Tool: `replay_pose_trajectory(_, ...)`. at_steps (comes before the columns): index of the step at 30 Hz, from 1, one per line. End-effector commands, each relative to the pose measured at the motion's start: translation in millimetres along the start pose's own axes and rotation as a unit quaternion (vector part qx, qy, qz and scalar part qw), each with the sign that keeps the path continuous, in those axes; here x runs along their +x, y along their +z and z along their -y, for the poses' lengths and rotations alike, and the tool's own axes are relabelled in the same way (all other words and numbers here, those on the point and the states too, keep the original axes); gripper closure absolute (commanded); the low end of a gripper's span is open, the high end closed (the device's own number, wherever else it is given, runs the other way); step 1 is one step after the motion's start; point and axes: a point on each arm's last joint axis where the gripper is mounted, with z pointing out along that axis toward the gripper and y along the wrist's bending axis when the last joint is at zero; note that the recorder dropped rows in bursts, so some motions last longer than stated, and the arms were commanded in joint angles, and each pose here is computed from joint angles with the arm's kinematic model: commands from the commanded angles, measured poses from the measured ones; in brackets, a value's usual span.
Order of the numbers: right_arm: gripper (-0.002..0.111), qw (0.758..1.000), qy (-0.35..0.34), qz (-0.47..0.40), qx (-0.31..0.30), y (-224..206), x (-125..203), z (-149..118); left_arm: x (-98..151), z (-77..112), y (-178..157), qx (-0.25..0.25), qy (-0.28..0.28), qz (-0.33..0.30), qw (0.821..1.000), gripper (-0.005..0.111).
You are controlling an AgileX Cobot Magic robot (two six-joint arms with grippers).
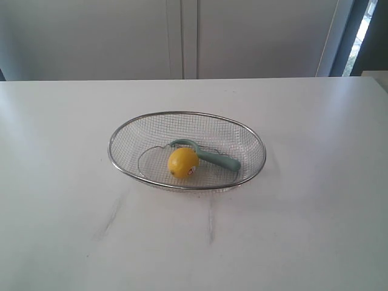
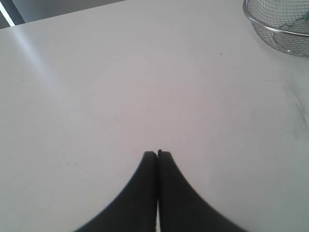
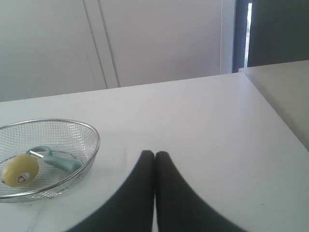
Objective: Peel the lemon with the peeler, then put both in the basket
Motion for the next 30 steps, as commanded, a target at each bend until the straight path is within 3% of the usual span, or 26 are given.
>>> replay_pose_trajectory(1, 0.108, 1.0, -0.002, 0.017, -0.004, 8.5, 8.4, 0.4, 1.9, 0.1, 0.5, -0.001, -0.003, -0.003, 1.0, 0.107)
replay_pose_trajectory(12, 0.108, 0.997, 0.014, -0.082, 0.002, 46.8, 95.5, 10.5, 1.9, 0.1, 0.5, -0.001, -0.003, -0.003, 1.0, 0.107)
replay_pose_trajectory(15, 0.108, 0.999, 0.031, -0.013, -0.022, 48.4, 84.1, 6.5, 1.9, 0.1, 0.5, -0.001, -0.003, -0.003, 1.0, 0.107)
replay_pose_trajectory(21, 0.108, 0.997, 0.074, -0.01, -0.033, 48.2, 83.1, 4.3, 1.9, 0.1, 0.5, -0.001, -0.003, -0.003, 1.0, 0.107)
replay_pose_trajectory(30, 0.108, 0.994, 0.092, 0.01, 0.05, 48.1, 81.8, 13.7, 1.9, 0.1, 0.5, -0.001, -0.003, -0.003, 1.0, 0.107)
